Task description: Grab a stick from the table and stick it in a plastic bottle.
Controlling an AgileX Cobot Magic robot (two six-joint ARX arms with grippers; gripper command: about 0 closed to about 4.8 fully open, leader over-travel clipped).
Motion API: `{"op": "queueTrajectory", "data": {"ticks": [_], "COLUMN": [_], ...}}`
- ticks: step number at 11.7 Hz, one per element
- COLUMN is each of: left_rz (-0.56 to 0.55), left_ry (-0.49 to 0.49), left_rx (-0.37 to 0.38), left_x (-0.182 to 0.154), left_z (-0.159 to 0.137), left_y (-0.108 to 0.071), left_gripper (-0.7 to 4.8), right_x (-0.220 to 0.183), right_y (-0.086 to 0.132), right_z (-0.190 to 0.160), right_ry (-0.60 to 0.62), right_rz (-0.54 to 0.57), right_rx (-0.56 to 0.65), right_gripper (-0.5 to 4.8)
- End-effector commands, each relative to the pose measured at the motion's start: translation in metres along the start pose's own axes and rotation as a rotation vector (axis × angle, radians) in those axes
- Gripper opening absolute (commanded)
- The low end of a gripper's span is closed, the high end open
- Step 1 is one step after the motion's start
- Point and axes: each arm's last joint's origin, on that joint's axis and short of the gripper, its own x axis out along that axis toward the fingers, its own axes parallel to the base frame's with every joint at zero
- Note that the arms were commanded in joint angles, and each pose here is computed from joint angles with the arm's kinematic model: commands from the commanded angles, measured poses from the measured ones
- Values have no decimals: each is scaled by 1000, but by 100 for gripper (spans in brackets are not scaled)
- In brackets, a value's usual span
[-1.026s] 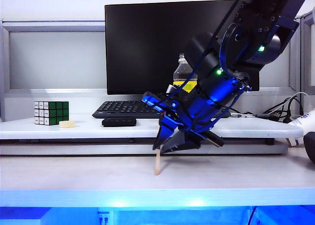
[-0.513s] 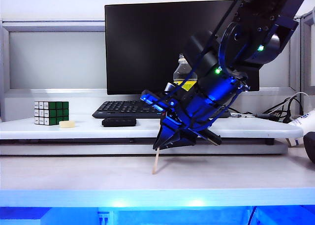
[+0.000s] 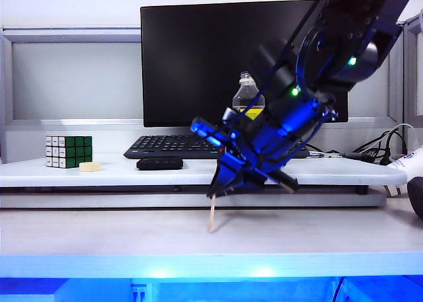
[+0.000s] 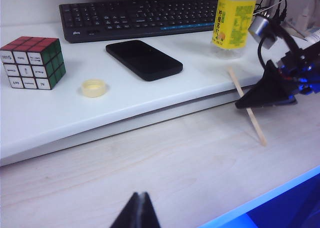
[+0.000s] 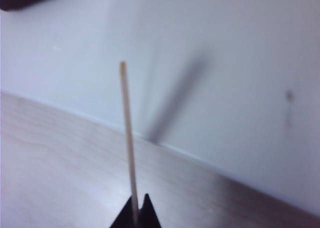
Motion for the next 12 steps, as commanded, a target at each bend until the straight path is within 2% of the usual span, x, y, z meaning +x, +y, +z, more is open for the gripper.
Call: {"op": "queueTrajectory", "data": {"ticks": [1, 5, 9, 12], "left_rz": [-16, -16, -16, -14], "left_ry": [8, 9, -2, -34], "left_rx": [-6, -6, 0, 19], "left_x": [0, 0, 0, 0], "left_z": [0, 0, 1, 4], "left_y": [-1, -1, 0, 0], "left_gripper": [-6, -6, -6, -6], "right_x": [-14, -38, -68, -84], "right_y": [13, 30, 55, 74], "right_z": [13, 29, 56, 81], "right_ry": [-57, -151, -290, -385], "right_rz": [53, 97, 121, 138], "right_rx": [-77, -141, -295, -352], "right_gripper": [-9, -9, -9, -9]}}
